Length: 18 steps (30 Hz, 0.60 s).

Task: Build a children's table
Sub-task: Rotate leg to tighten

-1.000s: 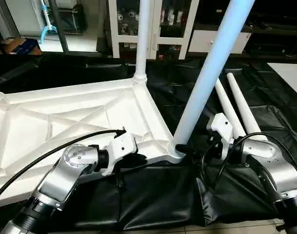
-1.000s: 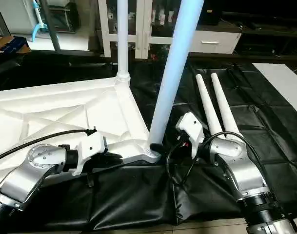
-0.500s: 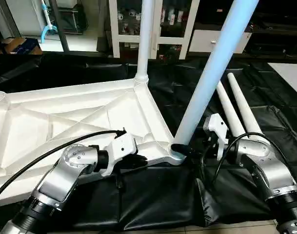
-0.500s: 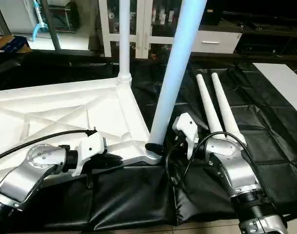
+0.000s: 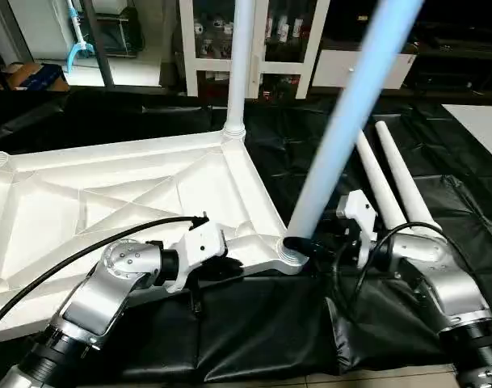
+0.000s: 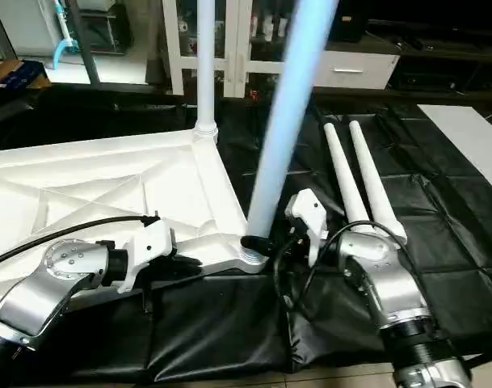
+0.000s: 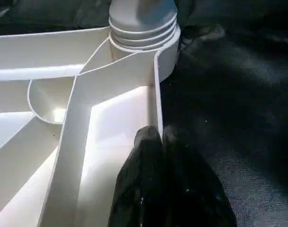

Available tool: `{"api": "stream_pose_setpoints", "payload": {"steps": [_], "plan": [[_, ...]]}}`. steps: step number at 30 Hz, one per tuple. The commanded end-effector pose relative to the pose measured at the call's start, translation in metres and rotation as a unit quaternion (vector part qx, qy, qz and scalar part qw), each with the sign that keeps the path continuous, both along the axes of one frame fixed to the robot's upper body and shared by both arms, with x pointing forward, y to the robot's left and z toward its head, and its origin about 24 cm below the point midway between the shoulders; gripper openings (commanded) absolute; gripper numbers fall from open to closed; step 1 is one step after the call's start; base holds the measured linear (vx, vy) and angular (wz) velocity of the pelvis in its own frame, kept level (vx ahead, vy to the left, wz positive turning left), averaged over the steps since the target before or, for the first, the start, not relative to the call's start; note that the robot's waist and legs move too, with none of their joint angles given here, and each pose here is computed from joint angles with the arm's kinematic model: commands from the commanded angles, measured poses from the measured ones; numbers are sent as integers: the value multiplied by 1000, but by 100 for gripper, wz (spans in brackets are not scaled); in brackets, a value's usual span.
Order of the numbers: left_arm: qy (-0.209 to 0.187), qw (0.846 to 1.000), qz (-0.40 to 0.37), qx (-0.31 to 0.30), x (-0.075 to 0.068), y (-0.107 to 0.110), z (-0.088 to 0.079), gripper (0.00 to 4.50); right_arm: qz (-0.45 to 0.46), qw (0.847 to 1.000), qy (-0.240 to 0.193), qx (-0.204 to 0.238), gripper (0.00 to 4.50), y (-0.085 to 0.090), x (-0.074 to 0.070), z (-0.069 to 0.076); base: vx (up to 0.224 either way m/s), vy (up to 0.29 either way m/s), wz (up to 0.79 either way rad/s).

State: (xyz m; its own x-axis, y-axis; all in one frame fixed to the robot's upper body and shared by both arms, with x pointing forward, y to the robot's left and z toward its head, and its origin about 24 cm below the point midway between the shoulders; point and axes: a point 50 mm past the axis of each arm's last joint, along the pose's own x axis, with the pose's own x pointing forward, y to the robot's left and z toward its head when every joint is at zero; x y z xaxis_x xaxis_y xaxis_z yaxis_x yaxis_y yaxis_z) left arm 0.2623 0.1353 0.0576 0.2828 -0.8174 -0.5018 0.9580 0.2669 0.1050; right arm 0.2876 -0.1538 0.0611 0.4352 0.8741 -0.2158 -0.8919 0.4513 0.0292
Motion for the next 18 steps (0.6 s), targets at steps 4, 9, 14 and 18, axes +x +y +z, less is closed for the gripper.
{"api": "stream_pose_setpoints", "payload": {"steps": [4,9,14,18], "plan": [[-3,1000,16,-1,5,-18,0,0,-143,987,35,-59,187,2,17,-24,0,0,0],[-14,988,154,-1,38,-36,1,0,-341,936,75,-53,187,18,47,-35,-50,6,-8],[-1,962,265,-62,64,-64,15,0,-461,883,85,5,186,47,68,-26,0,0,0],[-12,958,276,-72,70,-73,20,0,-455,887,74,9,186,67,73,-19,0,0,0]]}}
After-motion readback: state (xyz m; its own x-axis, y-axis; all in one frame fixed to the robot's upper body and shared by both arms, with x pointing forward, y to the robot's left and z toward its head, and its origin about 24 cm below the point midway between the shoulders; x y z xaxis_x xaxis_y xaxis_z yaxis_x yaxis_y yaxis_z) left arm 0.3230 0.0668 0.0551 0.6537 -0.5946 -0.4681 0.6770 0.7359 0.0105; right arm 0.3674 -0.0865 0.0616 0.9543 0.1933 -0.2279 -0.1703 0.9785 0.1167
